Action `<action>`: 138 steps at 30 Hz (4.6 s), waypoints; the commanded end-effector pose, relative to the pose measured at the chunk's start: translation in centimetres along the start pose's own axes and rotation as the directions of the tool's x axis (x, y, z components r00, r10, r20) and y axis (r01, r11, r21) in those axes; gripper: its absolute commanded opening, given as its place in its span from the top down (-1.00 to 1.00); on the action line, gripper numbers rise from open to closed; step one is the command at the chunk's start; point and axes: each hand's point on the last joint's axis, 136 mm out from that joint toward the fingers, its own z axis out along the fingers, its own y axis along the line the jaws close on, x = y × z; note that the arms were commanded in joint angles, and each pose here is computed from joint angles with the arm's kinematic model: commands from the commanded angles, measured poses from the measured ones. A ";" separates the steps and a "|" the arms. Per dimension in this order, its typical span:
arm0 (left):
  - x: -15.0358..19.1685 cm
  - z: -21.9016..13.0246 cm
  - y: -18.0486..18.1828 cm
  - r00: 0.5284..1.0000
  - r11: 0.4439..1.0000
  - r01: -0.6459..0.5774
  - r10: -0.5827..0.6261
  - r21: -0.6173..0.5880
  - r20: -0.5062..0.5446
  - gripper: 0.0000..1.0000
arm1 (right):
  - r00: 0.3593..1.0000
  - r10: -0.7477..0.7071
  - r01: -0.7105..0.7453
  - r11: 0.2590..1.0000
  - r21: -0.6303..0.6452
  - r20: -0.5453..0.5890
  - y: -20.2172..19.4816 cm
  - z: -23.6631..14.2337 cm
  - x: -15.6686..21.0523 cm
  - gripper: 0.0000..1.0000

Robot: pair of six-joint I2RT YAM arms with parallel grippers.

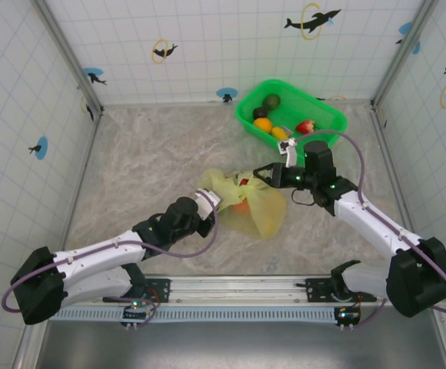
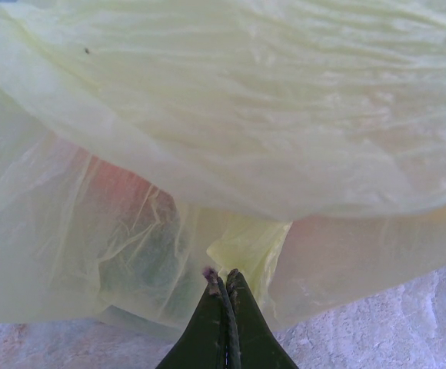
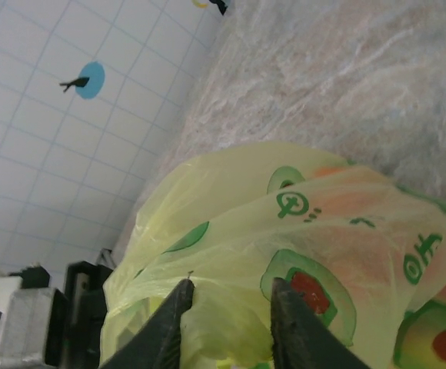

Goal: Place the fake fruits into the plastic bag and tie a complex knot

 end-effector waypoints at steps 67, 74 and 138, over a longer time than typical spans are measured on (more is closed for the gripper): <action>-0.7 1.1 8.3 0.817 0.826 0.557 -0.564 0.086 0.120 0.11 | 0.824 0.127 -0.351 0.879 0.321 0.553 -15.1 -11.2 -0.9 1.00; 2.7 6.2 4.8 0.970 0.978 0.180 -0.158 0.109 -0.184 -0.24 | 0.832 0.138 -0.343 0.889 0.303 0.538 -14.6 -10.8 -1.0 1.00; -1.6 -4.2 9.0 0.927 0.920 0.360 -0.332 -0.157 0.175 -0.95 | 0.845 -0.318 -0.040 0.763 0.645 0.429 -9.9 -16.8 -3.1 -1.00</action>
